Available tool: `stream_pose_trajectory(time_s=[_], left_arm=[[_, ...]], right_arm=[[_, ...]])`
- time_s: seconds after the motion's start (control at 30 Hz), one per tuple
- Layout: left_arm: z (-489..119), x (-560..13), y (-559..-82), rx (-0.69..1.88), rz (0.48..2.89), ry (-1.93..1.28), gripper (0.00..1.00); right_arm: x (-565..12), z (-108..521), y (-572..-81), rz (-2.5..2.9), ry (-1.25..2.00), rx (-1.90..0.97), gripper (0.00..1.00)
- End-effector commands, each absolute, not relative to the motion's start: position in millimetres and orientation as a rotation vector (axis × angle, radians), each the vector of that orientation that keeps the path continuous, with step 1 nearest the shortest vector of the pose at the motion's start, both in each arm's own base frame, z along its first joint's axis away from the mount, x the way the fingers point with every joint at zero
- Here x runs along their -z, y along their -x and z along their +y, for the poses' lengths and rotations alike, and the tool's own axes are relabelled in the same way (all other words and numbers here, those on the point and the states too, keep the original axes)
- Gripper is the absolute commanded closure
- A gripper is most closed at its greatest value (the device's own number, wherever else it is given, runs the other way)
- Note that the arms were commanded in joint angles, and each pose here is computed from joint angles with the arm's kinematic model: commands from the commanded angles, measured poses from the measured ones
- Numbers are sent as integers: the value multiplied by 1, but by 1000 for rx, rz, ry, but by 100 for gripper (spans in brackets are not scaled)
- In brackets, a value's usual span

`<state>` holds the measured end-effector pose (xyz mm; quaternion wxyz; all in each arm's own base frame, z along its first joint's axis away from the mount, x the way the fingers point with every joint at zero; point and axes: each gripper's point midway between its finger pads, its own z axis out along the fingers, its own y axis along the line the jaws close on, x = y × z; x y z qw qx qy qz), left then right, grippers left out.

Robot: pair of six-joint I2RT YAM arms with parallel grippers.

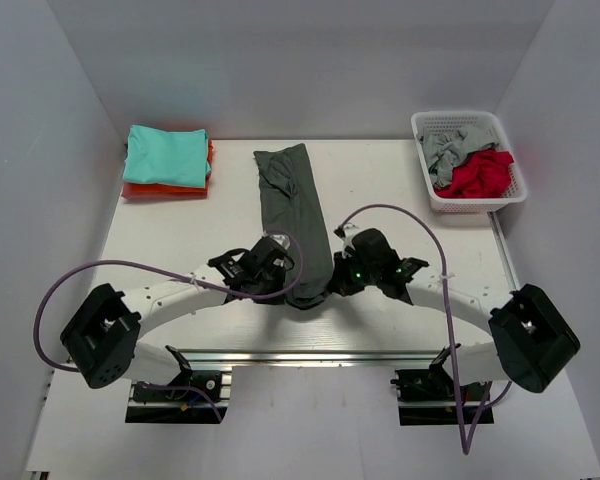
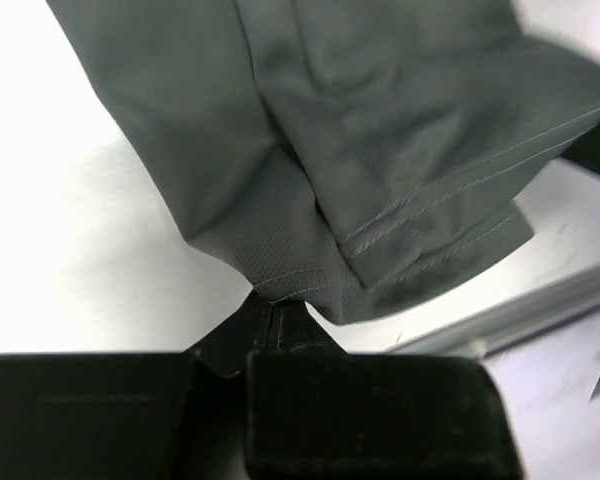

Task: Fold and stack the t-shirts
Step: Fold the folded rectangular tshirt in 1/3 of the way

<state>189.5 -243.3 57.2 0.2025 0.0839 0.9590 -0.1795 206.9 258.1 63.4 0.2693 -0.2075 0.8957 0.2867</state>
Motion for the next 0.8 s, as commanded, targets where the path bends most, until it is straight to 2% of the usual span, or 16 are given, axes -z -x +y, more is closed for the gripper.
stream_pose_trajectory(time_s=[0.0, 0.17, 0.37, 0.4, 0.43, 0.6, 0.77], left_arm=[[-236, -79, -214, 412, 2601, -149, 100], [-238, -97, -242, 370, 2504, -89, 100], [-225, -116, -292, 247, 2410, 52, 100], [-220, -116, -304, 223, 2397, 75, 100], [-221, -123, -313, 234, 2377, 97, 100], [-215, -142, -356, 221, 2311, 128, 100], [-205, -142, -389, 212, 2301, 123, 100]], right_arm=[[-75, 261, -232, 2390, 558, -685, 100], [-89, 270, -255, 2348, 546, -681, 100], [-123, 282, -308, 2247, 488, -601, 100], [-113, 281, -312, 2275, 497, -577, 100], [-128, 282, -328, 2238, 463, -555, 100], [-127, 289, -360, 2246, 474, -522, 100], [-150, 299, -397, 2187, 451, -523, 100]])
